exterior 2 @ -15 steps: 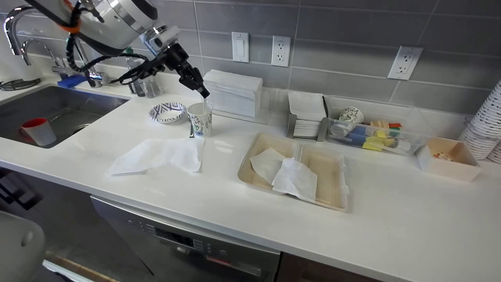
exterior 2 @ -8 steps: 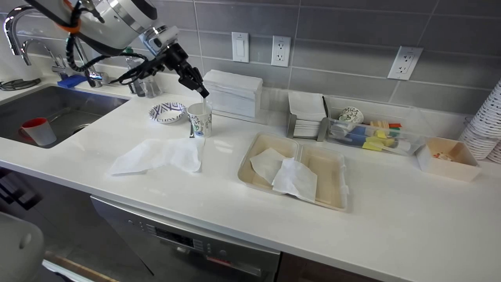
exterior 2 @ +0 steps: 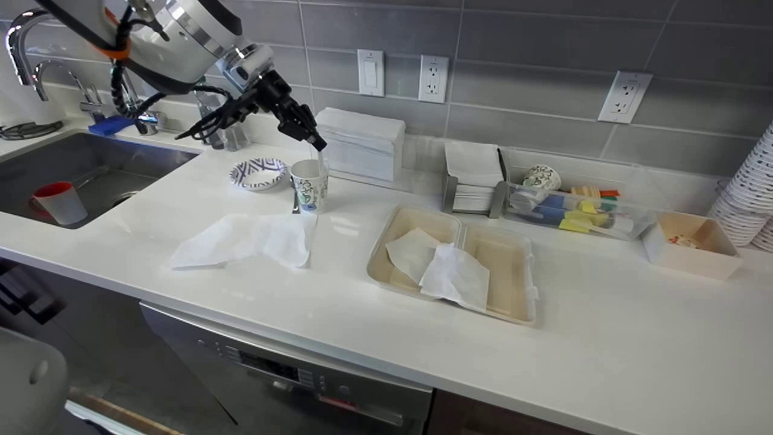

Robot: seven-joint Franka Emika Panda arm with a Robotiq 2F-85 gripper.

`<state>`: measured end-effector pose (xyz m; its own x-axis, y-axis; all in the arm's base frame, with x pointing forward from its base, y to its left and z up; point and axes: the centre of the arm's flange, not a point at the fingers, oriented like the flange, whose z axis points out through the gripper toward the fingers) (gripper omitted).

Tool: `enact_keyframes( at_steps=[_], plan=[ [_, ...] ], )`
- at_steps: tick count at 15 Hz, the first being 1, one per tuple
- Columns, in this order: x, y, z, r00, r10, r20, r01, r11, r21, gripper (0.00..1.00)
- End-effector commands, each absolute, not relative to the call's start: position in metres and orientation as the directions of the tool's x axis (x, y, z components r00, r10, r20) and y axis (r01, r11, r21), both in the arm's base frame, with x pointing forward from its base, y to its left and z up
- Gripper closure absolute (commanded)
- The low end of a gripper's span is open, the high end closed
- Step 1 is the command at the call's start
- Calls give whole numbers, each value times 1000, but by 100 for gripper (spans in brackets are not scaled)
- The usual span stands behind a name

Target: Use the spoon to stir in the cup

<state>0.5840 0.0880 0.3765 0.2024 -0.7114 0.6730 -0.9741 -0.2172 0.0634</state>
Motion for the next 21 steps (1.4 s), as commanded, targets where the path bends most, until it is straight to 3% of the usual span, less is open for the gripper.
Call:
enact_keyframes(
  at_steps=[1,11,21],
  plan=[
    [589,91,363,170,-704,690,-973,-230,4,99],
    [590,107,356,244,-729,639,-952,-306,14,99],
    [577,87,369,286,-738,612,-956,-262,131,99]
  ],
)
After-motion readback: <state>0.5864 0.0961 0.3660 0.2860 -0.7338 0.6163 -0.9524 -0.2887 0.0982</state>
